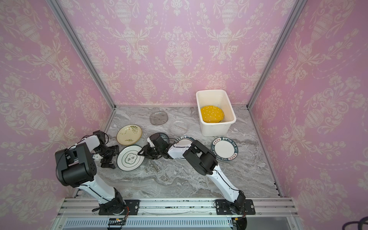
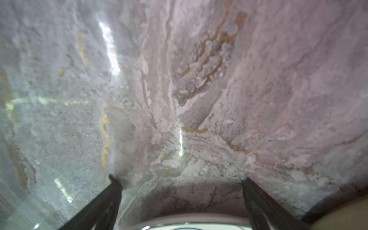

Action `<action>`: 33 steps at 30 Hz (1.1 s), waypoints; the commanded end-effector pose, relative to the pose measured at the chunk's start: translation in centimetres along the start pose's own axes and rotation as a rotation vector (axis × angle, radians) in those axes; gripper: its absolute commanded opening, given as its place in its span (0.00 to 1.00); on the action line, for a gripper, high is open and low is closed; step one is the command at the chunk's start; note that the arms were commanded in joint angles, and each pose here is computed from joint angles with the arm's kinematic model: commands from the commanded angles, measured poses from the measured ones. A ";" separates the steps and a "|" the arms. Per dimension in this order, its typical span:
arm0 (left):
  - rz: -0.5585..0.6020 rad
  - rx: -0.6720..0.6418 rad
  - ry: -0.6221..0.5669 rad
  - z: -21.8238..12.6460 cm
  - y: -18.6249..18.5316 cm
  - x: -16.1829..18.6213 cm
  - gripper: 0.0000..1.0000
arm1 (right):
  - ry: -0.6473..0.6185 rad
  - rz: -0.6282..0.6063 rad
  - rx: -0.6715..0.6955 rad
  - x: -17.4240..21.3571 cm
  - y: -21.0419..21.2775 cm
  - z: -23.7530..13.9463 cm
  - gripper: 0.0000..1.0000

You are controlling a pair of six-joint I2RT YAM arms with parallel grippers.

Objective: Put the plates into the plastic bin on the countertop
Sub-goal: 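Tilt the white plate up with the right gripper while the left pushes its edge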

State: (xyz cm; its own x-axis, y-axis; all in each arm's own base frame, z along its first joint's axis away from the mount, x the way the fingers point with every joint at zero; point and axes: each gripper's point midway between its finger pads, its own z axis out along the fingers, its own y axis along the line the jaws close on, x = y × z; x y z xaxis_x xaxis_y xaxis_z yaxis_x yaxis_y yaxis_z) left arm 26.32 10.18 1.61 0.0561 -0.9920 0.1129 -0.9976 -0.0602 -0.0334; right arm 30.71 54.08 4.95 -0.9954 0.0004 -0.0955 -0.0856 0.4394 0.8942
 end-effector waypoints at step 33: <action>0.076 0.156 -0.095 -5.5 1.7 1.8 0.99 | 0.037 -0.054 0.152 4.1 4.2 -7.1 0.07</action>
State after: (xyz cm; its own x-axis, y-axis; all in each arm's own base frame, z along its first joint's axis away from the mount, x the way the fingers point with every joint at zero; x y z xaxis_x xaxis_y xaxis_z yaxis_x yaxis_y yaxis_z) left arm 26.19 9.04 6.12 -0.0013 -0.9988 0.0480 -0.9797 -0.0083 -0.2001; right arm 27.04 50.82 8.07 -0.9974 -0.0340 -0.0635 -0.0717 0.5615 0.8244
